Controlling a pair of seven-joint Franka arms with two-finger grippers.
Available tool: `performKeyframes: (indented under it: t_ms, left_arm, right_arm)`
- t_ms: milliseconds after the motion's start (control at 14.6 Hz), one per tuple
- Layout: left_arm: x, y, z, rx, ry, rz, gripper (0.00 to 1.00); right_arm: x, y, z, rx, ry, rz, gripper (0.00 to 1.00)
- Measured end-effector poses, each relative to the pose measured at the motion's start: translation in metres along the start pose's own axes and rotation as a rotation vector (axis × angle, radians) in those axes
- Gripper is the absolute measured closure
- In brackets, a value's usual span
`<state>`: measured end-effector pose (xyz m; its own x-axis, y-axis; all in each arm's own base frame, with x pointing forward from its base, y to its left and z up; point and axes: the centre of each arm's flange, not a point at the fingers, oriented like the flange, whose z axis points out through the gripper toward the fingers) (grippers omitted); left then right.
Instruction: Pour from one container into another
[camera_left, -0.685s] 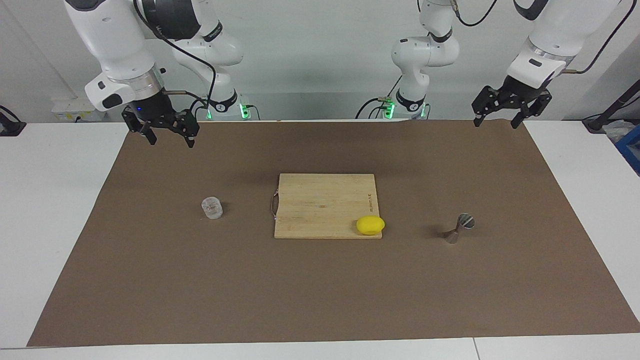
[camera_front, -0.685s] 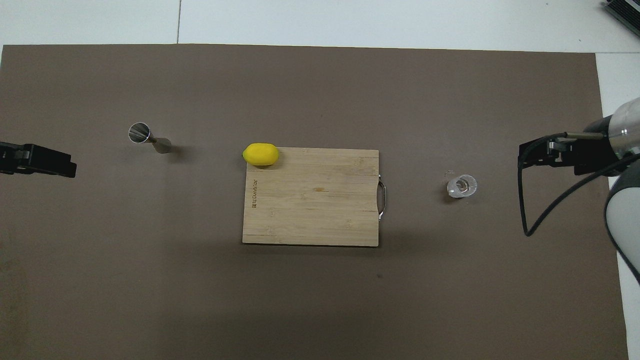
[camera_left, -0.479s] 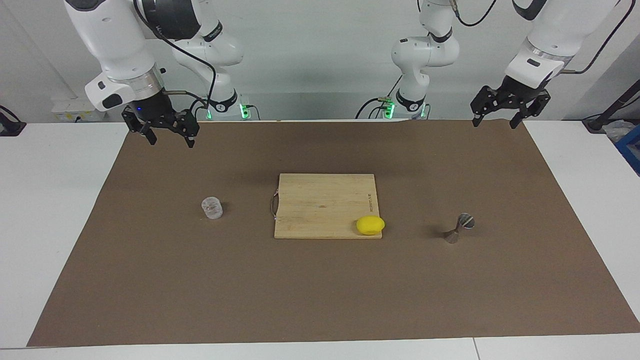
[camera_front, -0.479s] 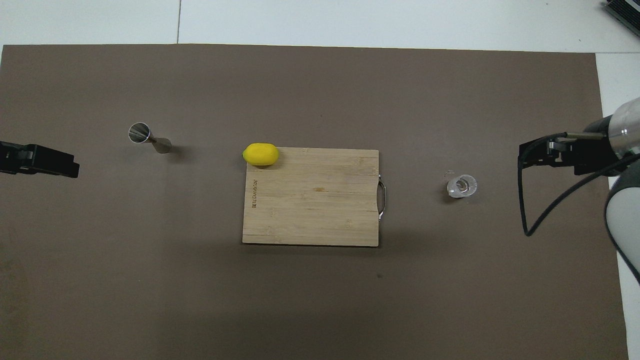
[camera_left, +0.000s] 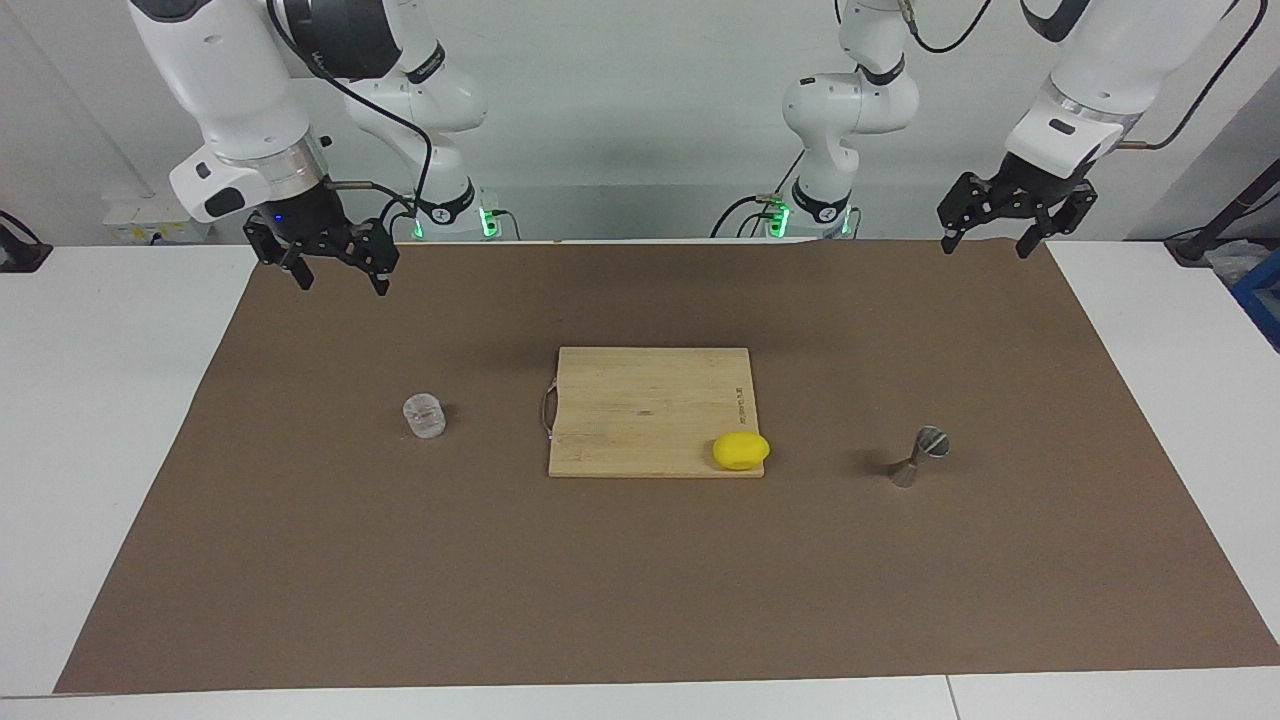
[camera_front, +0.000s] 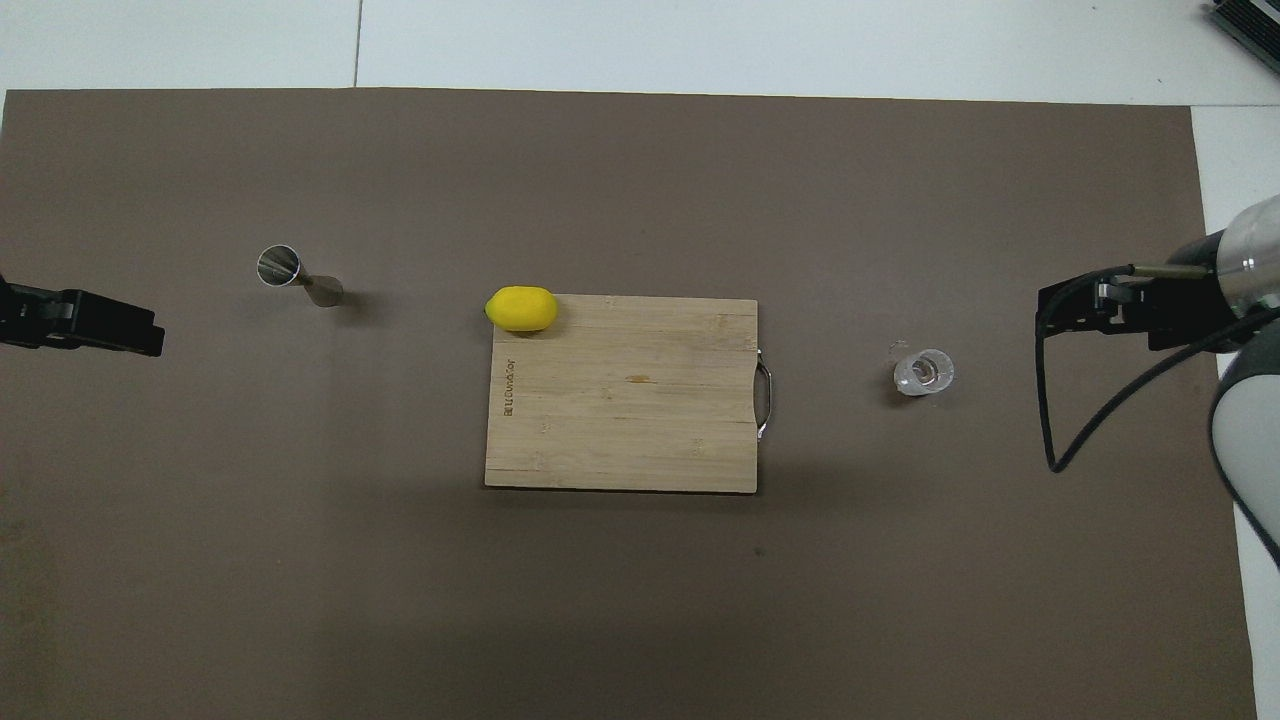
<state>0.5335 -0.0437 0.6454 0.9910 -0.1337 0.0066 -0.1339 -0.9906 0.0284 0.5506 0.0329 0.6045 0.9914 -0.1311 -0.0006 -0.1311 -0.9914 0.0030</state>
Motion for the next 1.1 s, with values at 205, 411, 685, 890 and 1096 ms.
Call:
performKeyframes:
  t_ms: [205,411,685,890,1096]
  left_arm:
    - [0.003,0.0,0.006,0.0,0.009,0.001,0.0]
    - [0.003,0.002,0.016,-0.021,-0.017,0.0,0.0]
    - [0.009,-0.003,0.056,-0.052,-0.142,-0.081,0.0]
    - [0.027,-0.016,0.092,-0.154,-0.216,-0.374,0.0]
    - [0.048,-0.038,0.119,-0.277,-0.258,-0.744,0.0]
  right_arm:
    - [0.0,0.0,0.0,0.0,0.0,0.0,0.0]
    - [0.0,0.0,0.0,0.0,0.0,0.0,0.0]
    - [0.0,0.0,0.0,0.0,0.0,0.0,0.0]
    - [0.0,0.0,0.0,0.0,0.0,0.0,0.0]
    - [0.0,0.0,0.0,0.0,0.0,0.0,0.0]
